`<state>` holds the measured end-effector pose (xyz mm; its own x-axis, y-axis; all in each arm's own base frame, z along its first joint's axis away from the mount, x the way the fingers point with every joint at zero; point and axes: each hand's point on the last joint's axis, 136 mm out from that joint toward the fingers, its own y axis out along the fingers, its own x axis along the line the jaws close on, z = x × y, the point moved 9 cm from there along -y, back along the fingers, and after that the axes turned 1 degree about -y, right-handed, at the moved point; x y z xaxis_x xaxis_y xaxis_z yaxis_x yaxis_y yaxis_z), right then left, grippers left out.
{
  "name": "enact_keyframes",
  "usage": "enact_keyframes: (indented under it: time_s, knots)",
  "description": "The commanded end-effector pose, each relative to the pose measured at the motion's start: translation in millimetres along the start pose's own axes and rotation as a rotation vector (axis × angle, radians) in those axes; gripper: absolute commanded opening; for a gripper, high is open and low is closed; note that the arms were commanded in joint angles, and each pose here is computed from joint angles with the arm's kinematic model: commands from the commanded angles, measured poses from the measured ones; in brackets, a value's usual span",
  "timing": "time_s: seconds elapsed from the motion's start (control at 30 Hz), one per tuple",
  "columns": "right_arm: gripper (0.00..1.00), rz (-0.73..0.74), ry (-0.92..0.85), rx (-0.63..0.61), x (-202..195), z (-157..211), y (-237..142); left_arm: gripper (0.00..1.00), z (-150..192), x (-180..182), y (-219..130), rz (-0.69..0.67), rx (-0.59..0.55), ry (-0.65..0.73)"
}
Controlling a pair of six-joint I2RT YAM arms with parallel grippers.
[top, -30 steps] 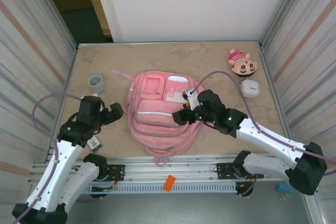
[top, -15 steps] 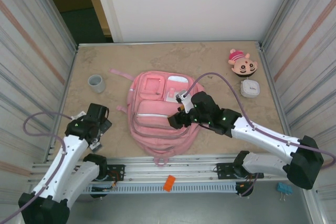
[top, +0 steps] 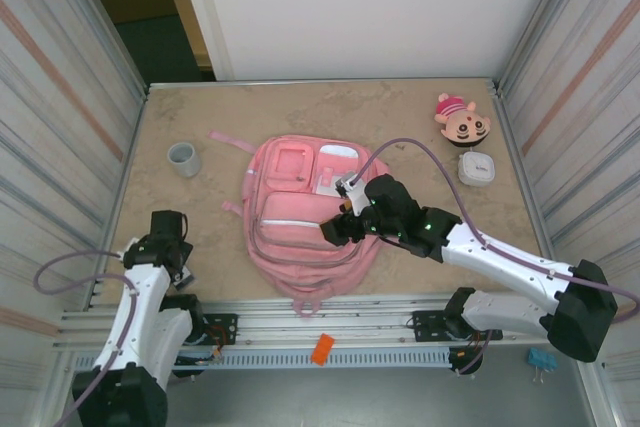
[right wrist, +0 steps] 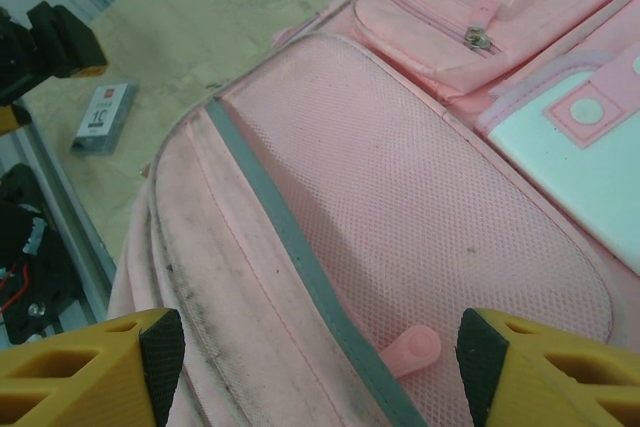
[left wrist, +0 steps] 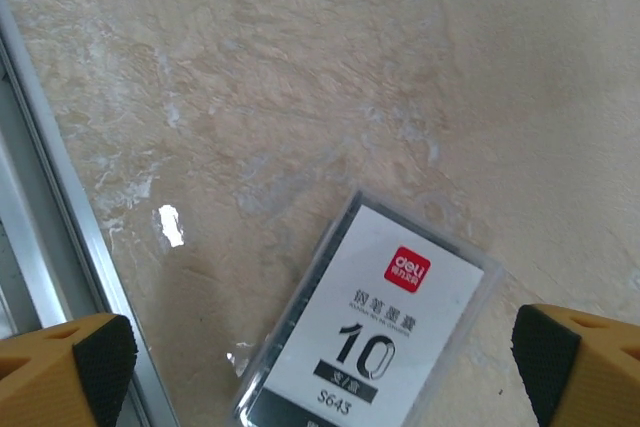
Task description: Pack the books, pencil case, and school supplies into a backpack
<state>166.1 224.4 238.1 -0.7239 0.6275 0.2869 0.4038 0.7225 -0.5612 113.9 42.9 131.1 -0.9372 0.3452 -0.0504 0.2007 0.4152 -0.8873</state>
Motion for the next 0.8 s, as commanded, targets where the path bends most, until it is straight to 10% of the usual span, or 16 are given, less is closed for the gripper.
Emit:
enact_keyframes:
  time_s: [0.0, 0.77]
  knots:
    - [0.73, 0.006, -0.027, -0.020, 3, -4, -6, 0.99, -3, -11, 9, 0.048, -0.013, 0.030]
    - [0.73, 0.001, -0.020, -0.001, 4, -8, 5, 0.98, -8, -94, 2, 0.532, 0.169, 0.262]
